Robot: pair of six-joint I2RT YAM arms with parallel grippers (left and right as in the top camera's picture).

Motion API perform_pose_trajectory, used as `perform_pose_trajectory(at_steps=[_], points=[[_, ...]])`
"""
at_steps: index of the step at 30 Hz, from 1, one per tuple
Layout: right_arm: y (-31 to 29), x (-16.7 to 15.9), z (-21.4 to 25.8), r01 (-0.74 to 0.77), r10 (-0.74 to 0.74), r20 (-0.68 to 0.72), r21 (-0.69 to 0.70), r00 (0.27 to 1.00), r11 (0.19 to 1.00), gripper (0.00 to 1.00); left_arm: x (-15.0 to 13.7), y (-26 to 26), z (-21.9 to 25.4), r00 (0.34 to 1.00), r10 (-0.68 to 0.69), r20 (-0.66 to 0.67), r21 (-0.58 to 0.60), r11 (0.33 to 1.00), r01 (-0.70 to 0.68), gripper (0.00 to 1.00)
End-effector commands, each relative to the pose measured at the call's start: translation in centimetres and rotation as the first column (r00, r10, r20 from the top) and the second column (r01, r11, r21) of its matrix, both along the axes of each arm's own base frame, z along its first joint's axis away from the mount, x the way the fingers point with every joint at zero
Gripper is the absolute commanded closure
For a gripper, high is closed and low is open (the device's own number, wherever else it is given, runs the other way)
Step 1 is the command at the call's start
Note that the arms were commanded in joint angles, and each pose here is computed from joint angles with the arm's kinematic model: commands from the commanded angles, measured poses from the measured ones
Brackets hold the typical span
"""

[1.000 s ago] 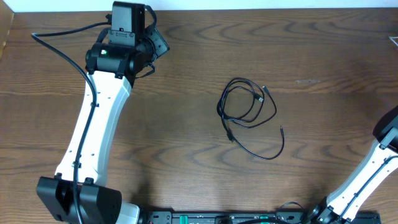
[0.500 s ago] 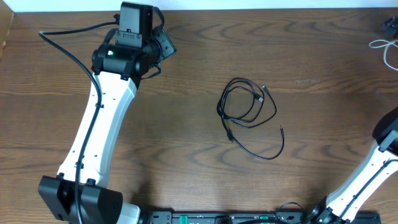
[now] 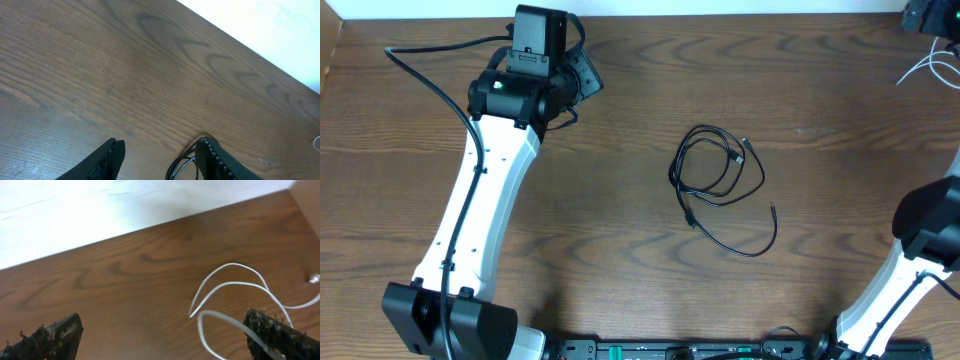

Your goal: Untangle cables

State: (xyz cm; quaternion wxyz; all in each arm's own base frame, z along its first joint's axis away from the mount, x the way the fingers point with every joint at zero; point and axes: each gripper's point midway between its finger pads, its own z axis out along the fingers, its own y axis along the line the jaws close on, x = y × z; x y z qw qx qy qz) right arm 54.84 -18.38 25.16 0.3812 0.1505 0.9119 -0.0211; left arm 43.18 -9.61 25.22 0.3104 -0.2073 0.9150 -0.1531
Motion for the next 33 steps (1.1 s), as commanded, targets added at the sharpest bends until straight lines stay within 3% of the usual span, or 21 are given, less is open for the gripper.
perform_pose_trajectory(at_steps=[1,6,12,15,17,21,31,33], points=[[-2.6,-0.4,-4.3,0.124,-0.118,-0.08,0.064,0.99,0.99,0.01,0.1,-0.1,-0.2,1.0,-0.018,-0.003,0.016,1.0,0.018,0.49],[-4.3,-3.7,-10.7,0.213,-0.167,-0.286,0.138,0.943,0.967,0.01,0.1,-0.1,-0.2,1.0,-0.017,-0.002,0.016,1.0,0.017,0.49],[-3.5,-7.0,-13.0,0.136,-0.048,-0.426,0.178,0.903,0.975,0.01,0.1,-0.1,-0.1,1.0,-0.017,0.001,0.015,1.0,0.017,0.49],[0.3,-6.0,-12.2,-0.113,0.221,-0.326,0.319,0.919,0.941,0.01,0.1,-0.1,-0.1,1.0,-0.017,0.0,0.015,1.0,0.017,0.49],[3.9,-5.1,-10.5,-0.342,0.437,-0.152,0.419,0.887,0.841,0.01,0.1,-0.1,-0.1,1.0,-0.017,0.001,0.015,1.0,0.017,0.49],[6.3,-4.2,-8.4,-0.476,0.529,0.025,0.476,0.848,0.74,0.01,0.1,-0.1,-0.2,1.0,-0.017,-0.004,0.016,1.0,0.017,0.49],[7.3,-4.8,-7.7,-0.603,0.628,0.1,0.43,0.771,0.672,0.01,0.0,-0.1,-0.2,1.0,-0.017,-0.006,0.017,1.0,0.017,0.49],[8.6,-5.2,-6.5,-0.706,0.696,0.197,0.393,0.691,0.589,0.01,0.0,-0.1,-0.2,1.0,-0.017,-0.006,0.017,1.0,0.017,0.49]])
